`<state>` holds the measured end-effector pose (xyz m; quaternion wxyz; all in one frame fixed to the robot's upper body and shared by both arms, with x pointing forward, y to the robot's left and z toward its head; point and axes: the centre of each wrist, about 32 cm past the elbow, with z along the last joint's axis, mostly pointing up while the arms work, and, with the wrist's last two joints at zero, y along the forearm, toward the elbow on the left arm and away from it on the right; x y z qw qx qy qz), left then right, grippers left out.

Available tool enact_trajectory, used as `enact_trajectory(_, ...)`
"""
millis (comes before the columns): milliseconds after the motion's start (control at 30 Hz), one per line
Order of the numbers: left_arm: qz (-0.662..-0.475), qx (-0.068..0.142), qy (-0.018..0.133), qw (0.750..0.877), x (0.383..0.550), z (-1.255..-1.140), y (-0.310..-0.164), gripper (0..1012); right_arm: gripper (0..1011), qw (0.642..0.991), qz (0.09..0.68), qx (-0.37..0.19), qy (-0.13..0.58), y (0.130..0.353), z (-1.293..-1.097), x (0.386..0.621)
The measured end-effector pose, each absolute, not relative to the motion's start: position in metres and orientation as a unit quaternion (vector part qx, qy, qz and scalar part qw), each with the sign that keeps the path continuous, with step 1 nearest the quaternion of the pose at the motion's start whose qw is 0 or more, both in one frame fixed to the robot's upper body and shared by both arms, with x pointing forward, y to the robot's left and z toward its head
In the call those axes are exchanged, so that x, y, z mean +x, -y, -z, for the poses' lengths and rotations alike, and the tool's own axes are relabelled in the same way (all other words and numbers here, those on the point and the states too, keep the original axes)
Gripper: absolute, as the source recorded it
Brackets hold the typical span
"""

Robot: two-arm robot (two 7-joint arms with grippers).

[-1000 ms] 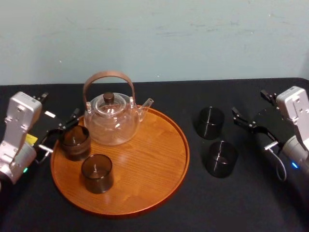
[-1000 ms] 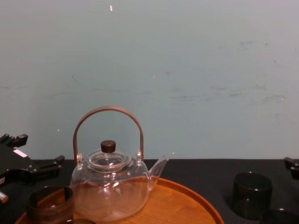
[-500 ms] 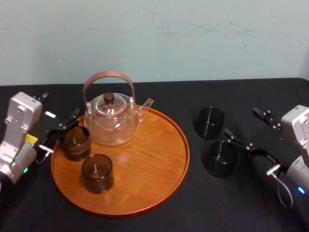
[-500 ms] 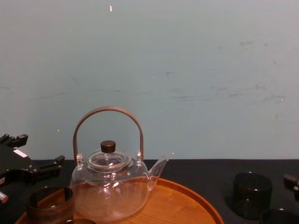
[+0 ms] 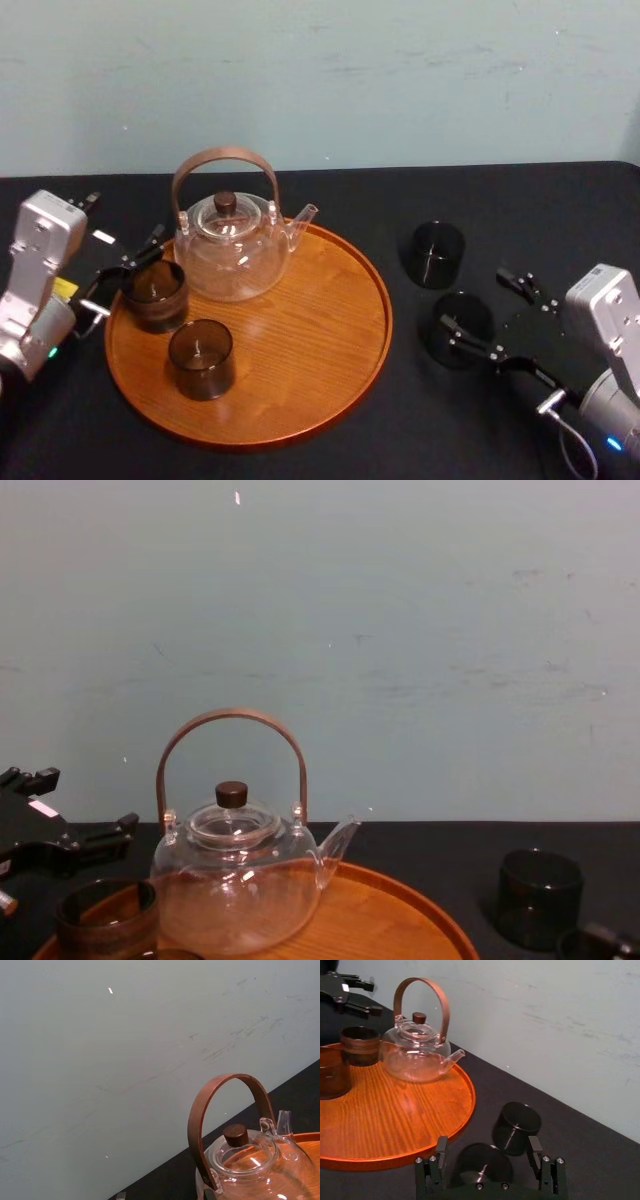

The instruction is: Pick up the glass from the table and place it on the tray.

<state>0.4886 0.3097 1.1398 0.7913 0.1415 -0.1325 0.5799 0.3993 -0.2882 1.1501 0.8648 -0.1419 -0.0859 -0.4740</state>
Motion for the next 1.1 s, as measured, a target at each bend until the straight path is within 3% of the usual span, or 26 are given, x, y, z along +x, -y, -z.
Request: enact_trajectory(1100,-0.58,0.141,0.132,0.791,0.489,-1.14,-0.31,1001,1002,0.865,0.479,-0.144,0.047,0.291,-1.138,0.4)
